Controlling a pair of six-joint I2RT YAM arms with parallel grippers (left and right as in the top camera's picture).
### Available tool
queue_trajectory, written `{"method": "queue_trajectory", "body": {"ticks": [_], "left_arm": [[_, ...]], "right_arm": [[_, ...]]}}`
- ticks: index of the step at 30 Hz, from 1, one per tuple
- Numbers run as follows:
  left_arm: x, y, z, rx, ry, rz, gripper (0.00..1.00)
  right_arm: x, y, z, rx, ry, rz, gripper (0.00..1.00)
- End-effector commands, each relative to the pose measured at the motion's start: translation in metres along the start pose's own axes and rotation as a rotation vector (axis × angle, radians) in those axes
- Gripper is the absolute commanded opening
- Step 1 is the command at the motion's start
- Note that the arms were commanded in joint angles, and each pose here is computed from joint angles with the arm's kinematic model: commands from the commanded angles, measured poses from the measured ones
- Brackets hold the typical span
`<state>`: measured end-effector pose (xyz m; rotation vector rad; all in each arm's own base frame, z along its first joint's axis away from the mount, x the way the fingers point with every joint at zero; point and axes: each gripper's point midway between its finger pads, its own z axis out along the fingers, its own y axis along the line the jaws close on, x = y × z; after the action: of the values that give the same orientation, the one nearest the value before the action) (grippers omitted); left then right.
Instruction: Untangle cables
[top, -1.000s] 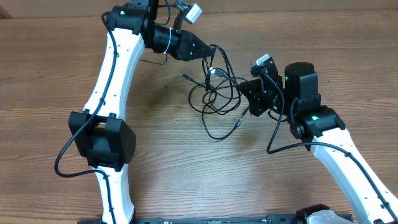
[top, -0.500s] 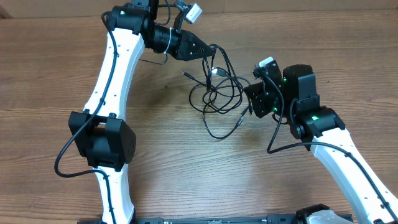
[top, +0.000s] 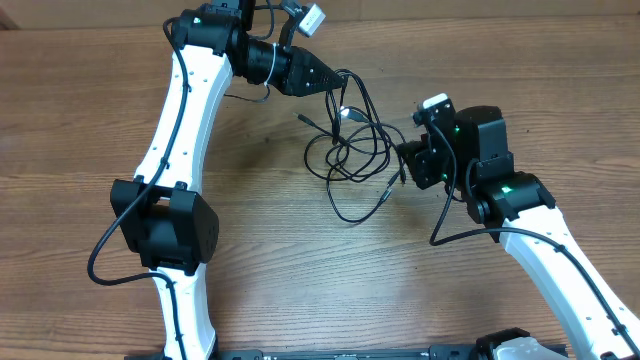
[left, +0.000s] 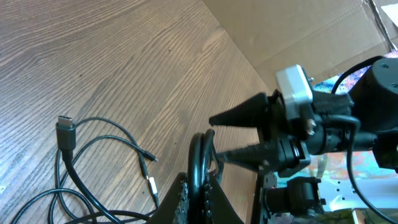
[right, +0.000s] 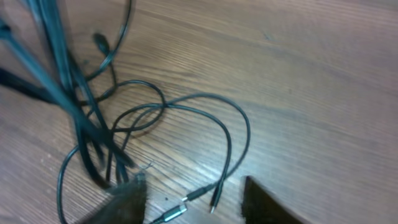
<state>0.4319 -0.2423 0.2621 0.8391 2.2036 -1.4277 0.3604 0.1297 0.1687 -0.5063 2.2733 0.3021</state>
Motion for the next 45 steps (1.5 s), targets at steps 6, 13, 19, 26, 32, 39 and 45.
{"method": "queue_trajectory", "body": {"ticks": [6, 13, 19, 26, 32, 39, 45], "left_arm": [[-0.005, -0.003, -0.002, 0.002, -0.011, 0.005, 0.04], [-0.004, 0.005, -0.002, -0.04, -0.004, 0.011, 0.04], [-0.007, 0.004, -0.001, -0.038, -0.01, -0.012, 0.05], [-0.008, -0.013, 0.012, 0.028, -0.005, 0.004, 0.05], [-0.007, -0.028, 0.024, 0.075, 0.009, 0.02, 0.04], [-0.008, -0.03, 0.027, 0.079, 0.007, 0.035, 0.05], [-0.009, -0.029, 0.026, 0.078, 0.006, 0.028, 0.05]], "right_arm": [[-0.031, 0.029, -0.01, -0.172, -0.136, -0.031, 0.7], [-0.042, 0.045, -0.015, -0.266, -0.187, -0.052, 0.78], [-0.046, 0.055, -0.019, -0.322, -0.219, -0.137, 0.73], [-0.053, 0.056, -0.021, -0.316, -0.262, -0.207, 0.53], [-0.05, 0.054, -0.016, -0.301, -0.259, -0.278, 0.48], [-0.044, 0.047, -0.008, -0.268, -0.226, -0.265, 0.19], [-0.038, 0.042, -0.005, -0.242, -0.196, -0.254, 0.17]]}}
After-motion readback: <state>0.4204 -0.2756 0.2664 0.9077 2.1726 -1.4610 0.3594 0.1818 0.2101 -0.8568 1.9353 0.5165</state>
